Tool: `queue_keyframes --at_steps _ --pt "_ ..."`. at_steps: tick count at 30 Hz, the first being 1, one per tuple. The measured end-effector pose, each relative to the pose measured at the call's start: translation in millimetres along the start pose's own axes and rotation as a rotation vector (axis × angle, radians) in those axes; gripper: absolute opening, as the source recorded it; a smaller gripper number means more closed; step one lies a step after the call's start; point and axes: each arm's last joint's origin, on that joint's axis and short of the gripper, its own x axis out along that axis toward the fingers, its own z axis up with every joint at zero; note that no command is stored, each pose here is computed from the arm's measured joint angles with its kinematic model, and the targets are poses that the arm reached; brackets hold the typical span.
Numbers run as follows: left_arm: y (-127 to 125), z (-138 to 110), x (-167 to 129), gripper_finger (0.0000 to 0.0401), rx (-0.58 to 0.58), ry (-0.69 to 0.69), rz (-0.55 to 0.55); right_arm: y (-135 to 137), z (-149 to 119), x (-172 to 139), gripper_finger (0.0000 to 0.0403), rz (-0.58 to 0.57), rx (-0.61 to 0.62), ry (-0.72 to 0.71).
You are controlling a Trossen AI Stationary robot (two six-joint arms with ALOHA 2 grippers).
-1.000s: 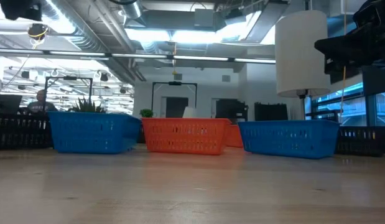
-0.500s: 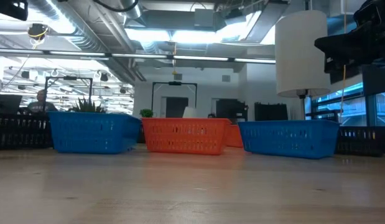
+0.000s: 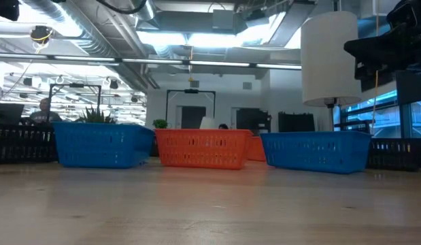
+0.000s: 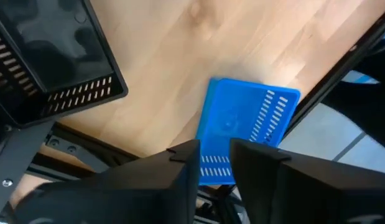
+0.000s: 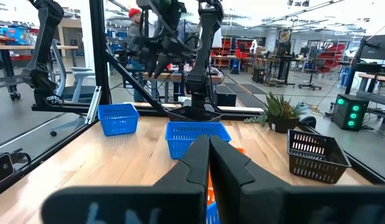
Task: Stack baskets by color
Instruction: Stack the bottom blue bin on the top left blue bin
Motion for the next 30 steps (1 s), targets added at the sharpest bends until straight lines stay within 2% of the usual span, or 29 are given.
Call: queue_keyframes --at_steps 5,11,20,25,30 --pt "-12.0 -2.6 21.3 0.0099 0.052 -0.051 0.107 0.0 0.3 0.0 0.0014 0.000 0.000 -0.003" --pt "-32.0 -12.6 52.3 0.0095 0.266 -0.099 0.185 0.0 0.6 0.0 0.0014 0.000 0.001 -0.006" --pt "-48.5 -36.3 98.2 0.0095 0.416 -0.145 0.324 0.0 0.5 0.0 0.0014 0.000 0.000 -0.005" --pt "-50.8 -51.0 112.9 0.0095 0.456 -0.149 0.367 0.0 0.5 0.0 0.0014 0.000 0.000 -0.005" --pt "-51.1 -58.5 116.8 0.0095 0.380 -0.223 0.377 0.0 0.5 0.0 0.0014 0.000 0.000 -0.005"
